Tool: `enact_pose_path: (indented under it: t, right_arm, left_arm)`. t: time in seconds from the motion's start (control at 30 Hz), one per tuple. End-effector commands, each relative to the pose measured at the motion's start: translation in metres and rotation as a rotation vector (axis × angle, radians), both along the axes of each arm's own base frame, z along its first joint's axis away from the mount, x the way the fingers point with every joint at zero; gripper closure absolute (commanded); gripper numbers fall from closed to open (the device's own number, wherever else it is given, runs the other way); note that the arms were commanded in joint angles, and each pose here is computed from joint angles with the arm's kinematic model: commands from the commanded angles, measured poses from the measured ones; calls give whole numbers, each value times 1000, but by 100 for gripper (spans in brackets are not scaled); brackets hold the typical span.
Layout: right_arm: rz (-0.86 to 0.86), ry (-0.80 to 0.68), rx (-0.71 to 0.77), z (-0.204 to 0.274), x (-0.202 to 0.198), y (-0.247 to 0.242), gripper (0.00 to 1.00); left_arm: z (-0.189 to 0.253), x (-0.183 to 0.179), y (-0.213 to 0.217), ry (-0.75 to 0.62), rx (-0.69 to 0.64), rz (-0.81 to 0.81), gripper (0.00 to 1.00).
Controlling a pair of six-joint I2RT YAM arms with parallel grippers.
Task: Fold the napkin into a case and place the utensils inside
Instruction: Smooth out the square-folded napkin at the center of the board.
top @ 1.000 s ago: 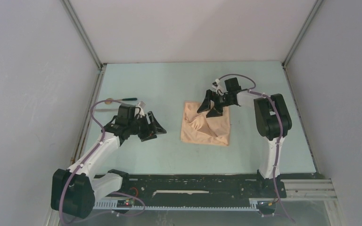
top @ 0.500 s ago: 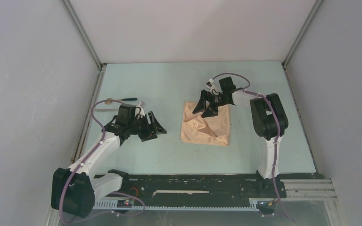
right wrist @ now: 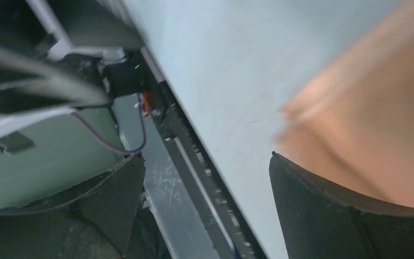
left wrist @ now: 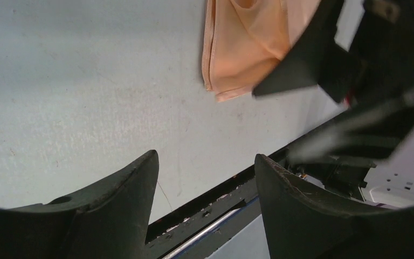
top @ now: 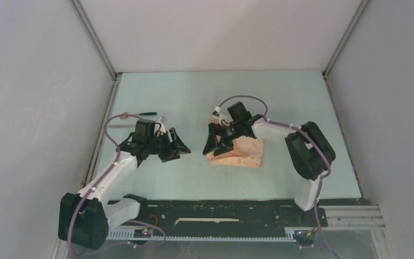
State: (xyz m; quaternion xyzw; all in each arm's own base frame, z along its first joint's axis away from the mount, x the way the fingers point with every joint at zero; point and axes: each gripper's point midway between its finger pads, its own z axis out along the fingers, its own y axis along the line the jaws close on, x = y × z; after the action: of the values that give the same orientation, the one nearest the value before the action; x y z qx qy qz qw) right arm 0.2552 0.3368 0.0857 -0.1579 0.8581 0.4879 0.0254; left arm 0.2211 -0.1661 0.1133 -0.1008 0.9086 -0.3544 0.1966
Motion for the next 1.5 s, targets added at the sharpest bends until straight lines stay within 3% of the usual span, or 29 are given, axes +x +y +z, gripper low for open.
enact_pose_path:
  t: [0.0, 0.13, 0.27, 0.4, 0.5, 0.63, 0.77, 1.23, 1.47]
  right_arm:
    - [-8, -122, 90, 61, -23, 19, 7]
    - [-60, -148, 65, 55, -6, 4, 7]
    - [-221, -220, -9, 46, 49, -33, 6]
    - [-266, -185, -79, 14, 91, -67, 12]
    - [-259, -156, -165, -10, 105, -79, 21]
    - [-267, -114, -124, -21, 118, -83, 27]
    - [-247, -89, -108, -29, 123, -79, 23]
    - [-109, -17, 20, -12, 91, -39, 30]
    - [6, 2, 36, 13, 13, 1, 31]
  left_arm:
    - [19, 10, -4, -69, -15, -7, 28]
    - [15, 11, -5, -56, -21, -10, 28]
    - [18, 11, -6, -64, -27, -10, 28]
    - [18, 9, -5, -63, -28, -14, 28]
    - [13, 7, -6, -46, -29, -17, 28]
    - [13, 6, -7, -47, -38, -17, 28]
    - [14, 6, -7, -52, -36, -20, 28]
    - [14, 5, -7, -52, -39, -27, 28]
    - [16, 6, -7, -59, -37, -30, 28]
